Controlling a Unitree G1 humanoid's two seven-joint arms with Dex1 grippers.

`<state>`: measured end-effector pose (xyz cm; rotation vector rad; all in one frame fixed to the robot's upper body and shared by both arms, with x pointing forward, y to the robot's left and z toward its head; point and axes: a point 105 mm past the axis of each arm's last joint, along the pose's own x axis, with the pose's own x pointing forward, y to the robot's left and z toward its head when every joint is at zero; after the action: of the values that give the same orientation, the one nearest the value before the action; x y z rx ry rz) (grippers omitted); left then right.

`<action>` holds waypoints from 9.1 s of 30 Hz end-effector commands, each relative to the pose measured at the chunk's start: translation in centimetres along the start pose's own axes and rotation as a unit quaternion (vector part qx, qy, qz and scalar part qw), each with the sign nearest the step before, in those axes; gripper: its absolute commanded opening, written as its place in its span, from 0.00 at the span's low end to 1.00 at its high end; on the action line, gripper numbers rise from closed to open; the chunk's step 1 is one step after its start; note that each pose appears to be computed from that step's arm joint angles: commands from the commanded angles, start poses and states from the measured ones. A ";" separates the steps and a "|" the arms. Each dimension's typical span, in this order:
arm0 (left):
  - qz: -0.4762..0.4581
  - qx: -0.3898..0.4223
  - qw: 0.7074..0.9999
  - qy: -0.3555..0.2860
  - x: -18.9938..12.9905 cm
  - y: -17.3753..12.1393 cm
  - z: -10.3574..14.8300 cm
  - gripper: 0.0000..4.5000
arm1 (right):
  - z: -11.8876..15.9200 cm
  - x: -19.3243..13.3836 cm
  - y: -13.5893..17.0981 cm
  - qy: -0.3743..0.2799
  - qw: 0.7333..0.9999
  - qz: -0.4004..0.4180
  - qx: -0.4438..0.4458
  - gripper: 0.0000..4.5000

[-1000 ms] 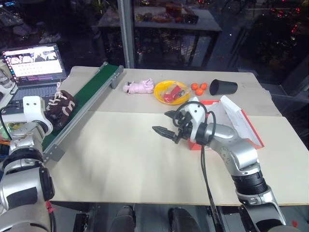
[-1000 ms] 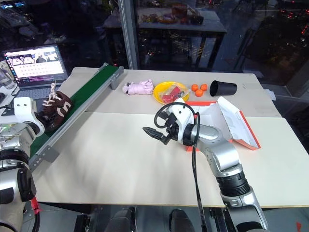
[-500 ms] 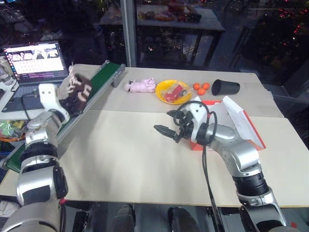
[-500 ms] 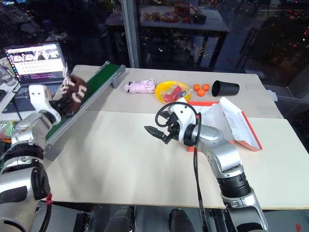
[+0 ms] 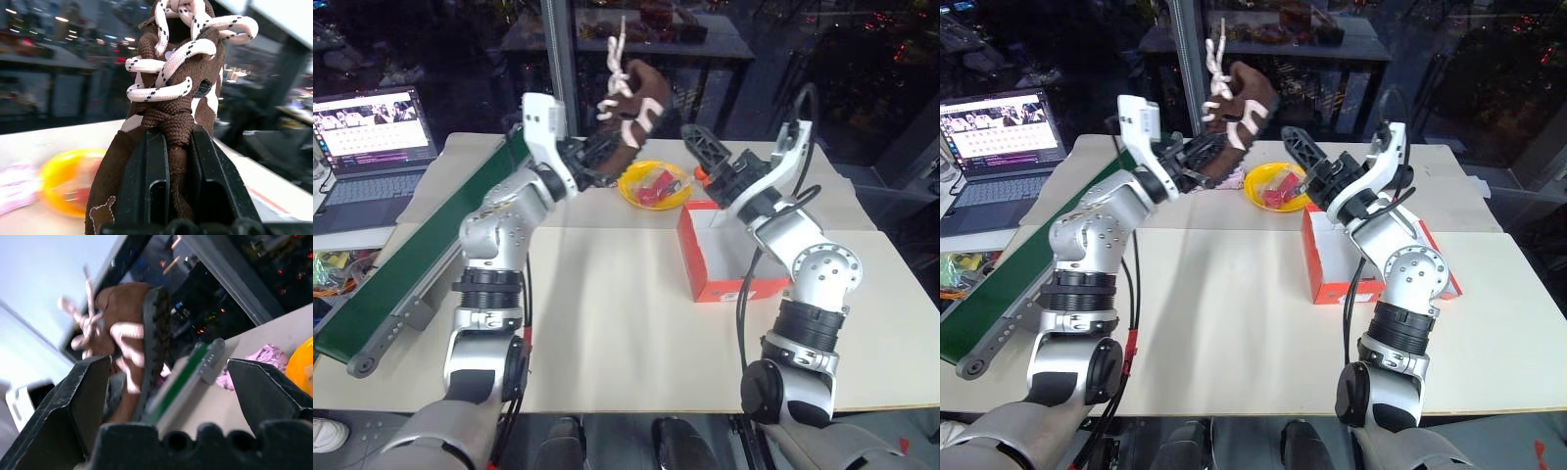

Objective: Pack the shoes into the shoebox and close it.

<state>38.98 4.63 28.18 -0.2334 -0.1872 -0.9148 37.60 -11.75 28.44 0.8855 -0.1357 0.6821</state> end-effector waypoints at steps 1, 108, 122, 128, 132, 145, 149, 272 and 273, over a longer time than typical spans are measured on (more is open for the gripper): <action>-0.059 0.005 0.998 -0.012 1.1 -3.4 0.9 0.03 | 1.6 0.2 2.4 -0.026 0.999 0.036 0.005 1.00; 0.400 0.125 0.905 0.077 -19.9 13.1 -2.1 1.00 | -8.7 -1.7 1.5 0.269 0.872 0.173 -0.371 0.99; 0.469 0.151 0.867 0.078 -28.3 18.5 -2.0 1.00 | -13.4 -1.7 2.0 0.294 0.860 0.203 -0.365 0.99; 0.460 0.150 0.872 0.079 -28.4 19.6 -2.1 1.00 | -13.1 -1.7 1.8 0.294 0.859 0.195 -0.370 0.99; 0.458 0.153 0.872 0.082 -28.2 20.2 -1.9 1.00 | -12.8 -1.8 1.6 0.294 0.859 0.189 -0.374 0.99; 0.490 0.137 0.853 0.118 -29.5 21.3 -2.9 1.00 | -11.9 -2.2 1.1 0.296 0.857 0.172 -0.386 0.99; 0.489 0.116 0.857 0.112 -29.5 21.3 -3.3 0.77 | -11.6 -2.2 0.9 0.295 0.857 0.165 -0.389 1.00; 0.112 0.146 0.978 0.095 -8.6 3.0 -2.0 1.00 | -6.3 -7.0 -9.2 0.576 0.719 0.053 -0.387 0.99; 0.100 0.144 0.979 0.100 -8.3 2.8 -2.2 1.00 | -5.6 -6.4 -8.1 0.556 0.738 0.053 -0.379 0.99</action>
<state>37.01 13.03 22.67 0.0749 -0.0805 -0.6193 36.32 -15.04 12.19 -0.4968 0.7344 1.0725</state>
